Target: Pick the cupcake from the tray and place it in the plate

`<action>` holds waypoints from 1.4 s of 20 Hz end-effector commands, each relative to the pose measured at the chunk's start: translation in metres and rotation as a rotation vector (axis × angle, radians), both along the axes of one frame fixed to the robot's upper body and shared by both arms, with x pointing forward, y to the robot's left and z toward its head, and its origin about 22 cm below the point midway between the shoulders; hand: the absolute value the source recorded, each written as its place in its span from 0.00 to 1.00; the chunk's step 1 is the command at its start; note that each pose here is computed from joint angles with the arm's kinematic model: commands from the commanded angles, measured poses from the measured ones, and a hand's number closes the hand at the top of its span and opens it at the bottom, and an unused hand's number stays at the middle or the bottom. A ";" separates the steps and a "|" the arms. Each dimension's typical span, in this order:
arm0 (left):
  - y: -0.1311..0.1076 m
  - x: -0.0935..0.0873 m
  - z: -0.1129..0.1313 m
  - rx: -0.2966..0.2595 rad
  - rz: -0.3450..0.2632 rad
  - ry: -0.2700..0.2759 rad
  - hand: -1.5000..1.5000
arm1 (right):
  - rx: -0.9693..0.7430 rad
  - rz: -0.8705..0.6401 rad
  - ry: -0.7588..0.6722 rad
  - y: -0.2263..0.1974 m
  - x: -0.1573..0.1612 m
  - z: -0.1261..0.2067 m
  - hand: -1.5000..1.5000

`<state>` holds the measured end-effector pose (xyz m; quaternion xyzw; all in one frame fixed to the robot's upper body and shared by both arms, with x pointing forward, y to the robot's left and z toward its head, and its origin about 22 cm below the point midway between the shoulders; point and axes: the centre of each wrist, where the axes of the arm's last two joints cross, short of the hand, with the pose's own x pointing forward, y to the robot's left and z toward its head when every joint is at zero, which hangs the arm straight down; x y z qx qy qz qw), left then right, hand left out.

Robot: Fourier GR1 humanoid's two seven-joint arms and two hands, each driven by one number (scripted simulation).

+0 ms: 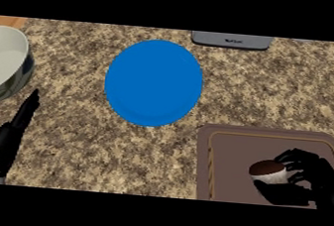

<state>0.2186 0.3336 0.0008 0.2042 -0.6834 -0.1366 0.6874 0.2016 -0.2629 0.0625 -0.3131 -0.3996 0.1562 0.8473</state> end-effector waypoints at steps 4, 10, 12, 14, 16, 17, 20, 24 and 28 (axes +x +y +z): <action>-0.020 0.016 0.007 -0.004 -0.107 -0.034 0.50 | -0.382 0.477 -0.003 -0.023 0.057 0.029 1.00; -0.016 0.021 0.008 0.001 -0.086 -0.035 0.50 | -0.523 0.511 -0.172 -0.069 0.118 0.051 1.00; -0.027 0.026 0.010 0.005 -0.096 -0.011 0.50 | -0.542 0.500 -0.254 -0.066 0.139 0.056 1.00; -0.016 0.018 0.002 0.005 -0.071 -0.008 0.50 | -0.531 0.522 -0.337 -0.063 0.153 0.049 1.00; -0.011 0.015 -0.001 -0.001 -0.042 -0.005 0.50 | -0.579 0.529 -0.438 -0.067 0.160 0.052 1.00; -0.024 0.013 -0.007 -0.003 -0.060 -0.012 0.50 | -0.599 0.505 -0.485 -0.077 0.169 0.072 1.00; 0.010 0.005 -0.009 -0.003 -0.023 0.011 0.50 | -0.574 0.553 -0.670 -0.052 0.176 0.078 1.00; -0.002 0.004 -0.008 0.014 0.005 -0.005 0.50 | -0.429 0.705 -0.833 -0.023 0.187 0.097 1.00; 0.002 -0.001 0.000 0.009 0.005 0.010 0.50 | -0.311 0.819 -0.878 0.008 0.182 0.127 1.00</action>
